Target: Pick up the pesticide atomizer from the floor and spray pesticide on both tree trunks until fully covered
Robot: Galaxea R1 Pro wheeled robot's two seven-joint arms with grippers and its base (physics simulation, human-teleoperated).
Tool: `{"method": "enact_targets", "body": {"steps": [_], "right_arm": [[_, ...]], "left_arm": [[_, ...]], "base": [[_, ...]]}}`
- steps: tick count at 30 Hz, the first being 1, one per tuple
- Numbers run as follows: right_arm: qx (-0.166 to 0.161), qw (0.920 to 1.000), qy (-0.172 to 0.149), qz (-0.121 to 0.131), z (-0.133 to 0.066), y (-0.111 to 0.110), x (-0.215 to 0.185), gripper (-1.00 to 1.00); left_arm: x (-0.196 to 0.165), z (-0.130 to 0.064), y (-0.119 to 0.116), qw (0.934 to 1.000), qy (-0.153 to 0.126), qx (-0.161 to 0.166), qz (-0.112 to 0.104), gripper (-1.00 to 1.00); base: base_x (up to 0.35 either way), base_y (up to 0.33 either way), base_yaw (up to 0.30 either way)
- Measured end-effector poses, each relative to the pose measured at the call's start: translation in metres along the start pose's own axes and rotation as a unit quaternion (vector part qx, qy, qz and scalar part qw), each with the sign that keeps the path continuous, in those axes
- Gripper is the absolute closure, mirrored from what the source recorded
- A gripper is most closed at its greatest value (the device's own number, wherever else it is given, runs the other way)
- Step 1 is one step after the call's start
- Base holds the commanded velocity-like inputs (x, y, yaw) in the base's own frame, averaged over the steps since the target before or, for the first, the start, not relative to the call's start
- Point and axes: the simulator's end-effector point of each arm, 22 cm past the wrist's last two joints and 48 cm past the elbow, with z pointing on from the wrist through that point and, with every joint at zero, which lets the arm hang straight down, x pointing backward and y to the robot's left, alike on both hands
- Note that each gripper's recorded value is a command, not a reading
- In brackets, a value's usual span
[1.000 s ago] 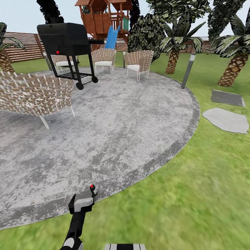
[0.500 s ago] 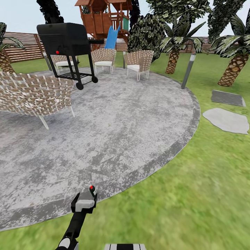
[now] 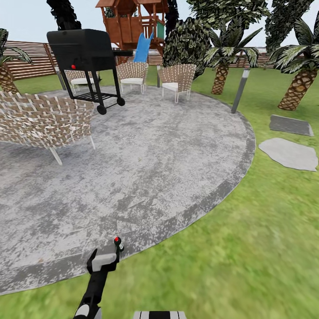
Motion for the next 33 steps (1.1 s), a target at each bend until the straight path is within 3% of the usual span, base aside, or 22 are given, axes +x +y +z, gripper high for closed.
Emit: {"method": "enact_targets", "body": {"steps": [12, 23, 33], "right_arm": [[0.001, 1.0000, 0.002, -0.008, 0.000, -0.001, 0.003, -1.00], [0.002, 0.9998, 0.005, -0.022, 0.000, -0.002, 0.007, -1.00], [0.002, 0.9996, 0.006, -0.028, 0.000, -0.002, 0.009, -1.00]], "left_arm": [[0.032, -0.011, -0.015, 0.9993, 0.035, 0.009, -0.002, -1.00], [0.044, -0.012, -0.011, 0.9990, 0.045, 0.007, 0.002, -1.00], [0.040, -0.007, -0.006, 0.9993, 0.038, 0.006, 0.005, -1.00]], "base": [[0.000, 0.000, 0.000], [0.000, 0.000, 0.000], [0.000, 0.000, 0.000]]}}
